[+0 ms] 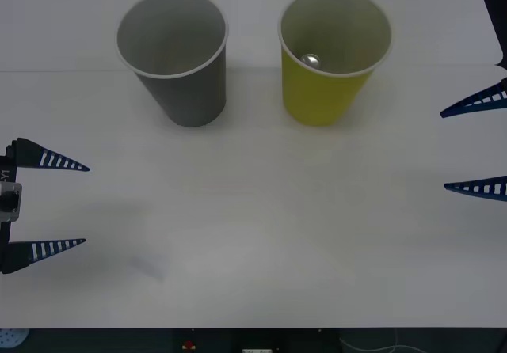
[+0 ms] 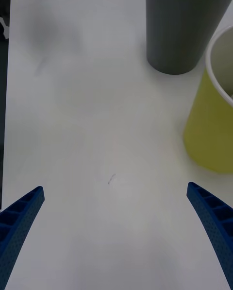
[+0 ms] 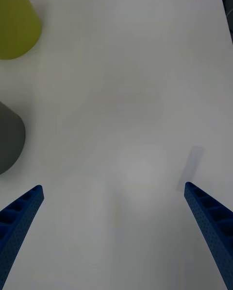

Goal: Put the can into the green bin and the plastic bottle into the gray bin

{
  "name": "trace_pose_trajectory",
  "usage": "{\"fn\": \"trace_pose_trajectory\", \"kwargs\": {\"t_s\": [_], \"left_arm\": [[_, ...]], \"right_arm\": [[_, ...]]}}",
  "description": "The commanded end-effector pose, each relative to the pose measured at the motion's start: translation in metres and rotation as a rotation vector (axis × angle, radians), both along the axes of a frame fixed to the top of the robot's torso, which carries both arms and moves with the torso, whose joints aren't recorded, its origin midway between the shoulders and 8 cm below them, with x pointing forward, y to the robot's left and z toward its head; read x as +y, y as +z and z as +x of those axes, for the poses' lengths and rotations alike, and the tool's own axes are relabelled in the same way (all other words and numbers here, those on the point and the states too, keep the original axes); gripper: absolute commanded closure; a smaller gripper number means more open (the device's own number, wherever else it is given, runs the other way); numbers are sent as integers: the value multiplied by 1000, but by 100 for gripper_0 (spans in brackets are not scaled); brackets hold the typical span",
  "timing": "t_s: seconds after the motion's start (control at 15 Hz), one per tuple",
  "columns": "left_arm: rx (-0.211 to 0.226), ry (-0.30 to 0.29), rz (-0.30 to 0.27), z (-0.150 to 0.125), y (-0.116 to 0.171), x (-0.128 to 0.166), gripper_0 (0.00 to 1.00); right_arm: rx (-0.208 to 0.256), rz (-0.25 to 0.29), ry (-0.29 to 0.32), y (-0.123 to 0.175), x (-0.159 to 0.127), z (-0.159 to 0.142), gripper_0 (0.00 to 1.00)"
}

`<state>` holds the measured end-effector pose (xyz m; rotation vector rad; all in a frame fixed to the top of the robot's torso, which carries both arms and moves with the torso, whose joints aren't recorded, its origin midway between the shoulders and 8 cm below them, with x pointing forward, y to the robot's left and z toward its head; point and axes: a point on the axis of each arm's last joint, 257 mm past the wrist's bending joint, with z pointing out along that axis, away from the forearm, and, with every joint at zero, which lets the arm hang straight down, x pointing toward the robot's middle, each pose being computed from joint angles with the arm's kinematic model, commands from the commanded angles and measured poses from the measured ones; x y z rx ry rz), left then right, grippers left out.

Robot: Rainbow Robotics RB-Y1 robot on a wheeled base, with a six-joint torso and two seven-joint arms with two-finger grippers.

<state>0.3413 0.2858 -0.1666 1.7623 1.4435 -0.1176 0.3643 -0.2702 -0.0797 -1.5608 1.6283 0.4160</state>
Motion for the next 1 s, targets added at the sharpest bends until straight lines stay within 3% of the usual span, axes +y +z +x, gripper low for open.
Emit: {"fn": "trace_pose_trajectory", "kwargs": {"t_s": [0.07, 0.4, 1.0], "left_arm": [[0, 0, 0, 0, 0, 0, 0], [0, 0, 0, 0, 0, 0, 0], [0, 0, 0, 0, 0, 0, 0]], "right_arm": [[-19, -11, 34, -17, -12, -17, 0], [-41, -44, 69, -42, -30, -37, 0], [-36, -121, 44, -62, -55, -42, 0]]}}
